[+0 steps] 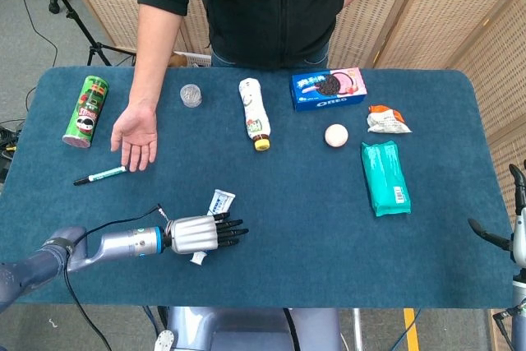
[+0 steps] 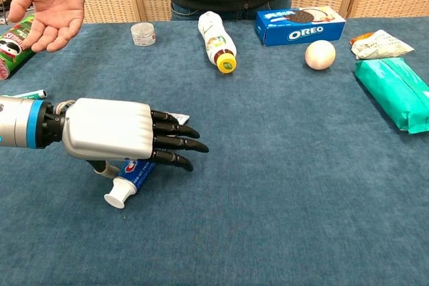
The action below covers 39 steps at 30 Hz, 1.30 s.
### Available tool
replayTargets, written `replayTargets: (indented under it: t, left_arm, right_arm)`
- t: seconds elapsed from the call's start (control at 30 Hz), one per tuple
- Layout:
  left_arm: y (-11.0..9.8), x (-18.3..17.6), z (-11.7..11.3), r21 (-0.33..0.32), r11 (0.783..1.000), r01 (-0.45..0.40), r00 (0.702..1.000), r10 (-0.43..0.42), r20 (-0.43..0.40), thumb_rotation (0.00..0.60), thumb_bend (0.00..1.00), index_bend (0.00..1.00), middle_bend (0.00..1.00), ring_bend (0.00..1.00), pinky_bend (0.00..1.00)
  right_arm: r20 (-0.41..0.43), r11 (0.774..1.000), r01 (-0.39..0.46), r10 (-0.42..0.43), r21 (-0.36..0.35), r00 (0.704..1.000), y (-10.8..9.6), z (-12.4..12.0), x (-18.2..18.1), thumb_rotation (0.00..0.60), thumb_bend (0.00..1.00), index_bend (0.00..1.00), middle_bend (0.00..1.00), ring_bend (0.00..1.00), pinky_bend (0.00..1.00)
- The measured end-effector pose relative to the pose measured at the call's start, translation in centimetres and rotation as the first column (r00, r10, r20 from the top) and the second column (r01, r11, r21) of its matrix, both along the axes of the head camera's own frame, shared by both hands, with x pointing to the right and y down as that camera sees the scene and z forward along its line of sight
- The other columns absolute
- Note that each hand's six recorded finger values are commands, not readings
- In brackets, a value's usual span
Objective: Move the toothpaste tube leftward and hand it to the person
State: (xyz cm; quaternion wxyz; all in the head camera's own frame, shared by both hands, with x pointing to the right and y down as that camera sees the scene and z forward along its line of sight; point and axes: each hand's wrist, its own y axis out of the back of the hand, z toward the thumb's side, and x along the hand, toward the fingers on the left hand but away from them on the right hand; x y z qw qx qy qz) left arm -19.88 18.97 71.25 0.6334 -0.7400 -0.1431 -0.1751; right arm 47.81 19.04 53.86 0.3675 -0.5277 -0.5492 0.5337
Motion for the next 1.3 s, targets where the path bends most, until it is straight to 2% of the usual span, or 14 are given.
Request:
replayTargets:
  t: [0.03, 0.1, 0.17, 0.27, 0.37, 0.57, 0.93, 1.17, 1.3]
  left_arm:
    - [0.1, 0.1, 0.0, -0.001, 1.000, -0.003, 1.000, 0.003, -0.002, 0.600, 0.35, 0.39, 0.29, 0.21, 0.36]
    - [0.3, 0.1, 0.0, -0.004, 1.000, -0.011, 1.000, 0.011, -0.010, 0.600, 0.48, 0.56, 0.41, 0.30, 0.43]
    - [0.6, 0.1, 0.0, -0.006, 1.000, -0.020, 1.000, 0.020, -0.018, 0.600, 0.63, 0.66, 0.47, 0.36, 0.47]
    - [0.9, -0.3, 0.2, -0.006, 0.999, -0.033, 0.999, 0.032, -0.021, 0.600, 0.86, 0.71, 0.51, 0.40, 0.51]
    - [1.0, -0.7, 0.2, -0.006, 0.999, -0.034, 0.999, 0.034, -0.023, 0.600, 0.96, 0.73, 0.53, 0.41, 0.52]
    - [0.8, -0.9, -0.6, 0.014, 0.999, -0.029, 0.998, 0.030, -0.063, 0.600, 0.98, 0.74, 0.57, 0.42, 0.53]
    - [-1.3, -0.9, -3.2, 0.071, 0.997, 0.036, 0.990, -0.026, -0.141, 0.600, 0.98, 0.74, 0.57, 0.42, 0.53]
    - [-4.1, -0.6, -7.4, 0.163, 0.980, 0.114, 0.974, -0.077, -0.215, 0.600, 0.98, 0.74, 0.57, 0.42, 0.53]
    - [-5.7, -0.3, -11.2, 0.217, 0.960, 0.177, 0.960, -0.120, -0.253, 0.600, 0.98, 0.75, 0.57, 0.42, 0.53]
  right_arm:
    - [0.001, 1.000, 0.001, -0.001, 0.000, 1.000, 0.0, 0.0, 0.0, 0.600, 0.00, 0.00, 0.00, 0.00, 0.04]
    - [0.005, 1.000, 0.002, -0.002, 0.000, 1.000, 0.0, -0.1, 0.0, 0.600, 0.00, 0.00, 0.00, 0.00, 0.04]
    - [0.009, 1.000, 0.003, -0.003, 0.000, 1.000, 0.0, -0.1, 0.0, 0.600, 0.00, 0.00, 0.00, 0.00, 0.04]
    - [0.013, 1.000, 0.008, -0.008, -0.002, 1.000, 0.0, -0.1, -0.1, 0.600, 0.00, 0.00, 0.00, 0.00, 0.04]
    - [0.016, 1.000, 0.011, -0.011, -0.003, 1.000, 0.1, -0.1, -0.2, 0.600, 0.00, 0.00, 0.00, 0.00, 0.04]
    - [0.031, 1.000, 0.013, -0.013, -0.004, 0.999, 0.1, -0.1, -0.3, 0.600, 0.00, 0.00, 0.00, 0.00, 0.04]
    - [0.048, 1.000, 0.019, -0.018, -0.009, 0.999, 0.2, -0.1, -0.6, 0.600, 0.00, 0.00, 0.00, 0.00, 0.04]
    - [0.062, 1.000, 0.024, -0.023, -0.014, 0.998, 0.3, -0.1, -0.8, 0.600, 0.00, 0.00, 0.00, 0.00, 0.04]
    - [0.069, 0.999, 0.030, -0.029, -0.013, 0.997, 0.3, -0.2, -1.0, 0.600, 0.00, 0.00, 0.00, 0.00, 0.04]
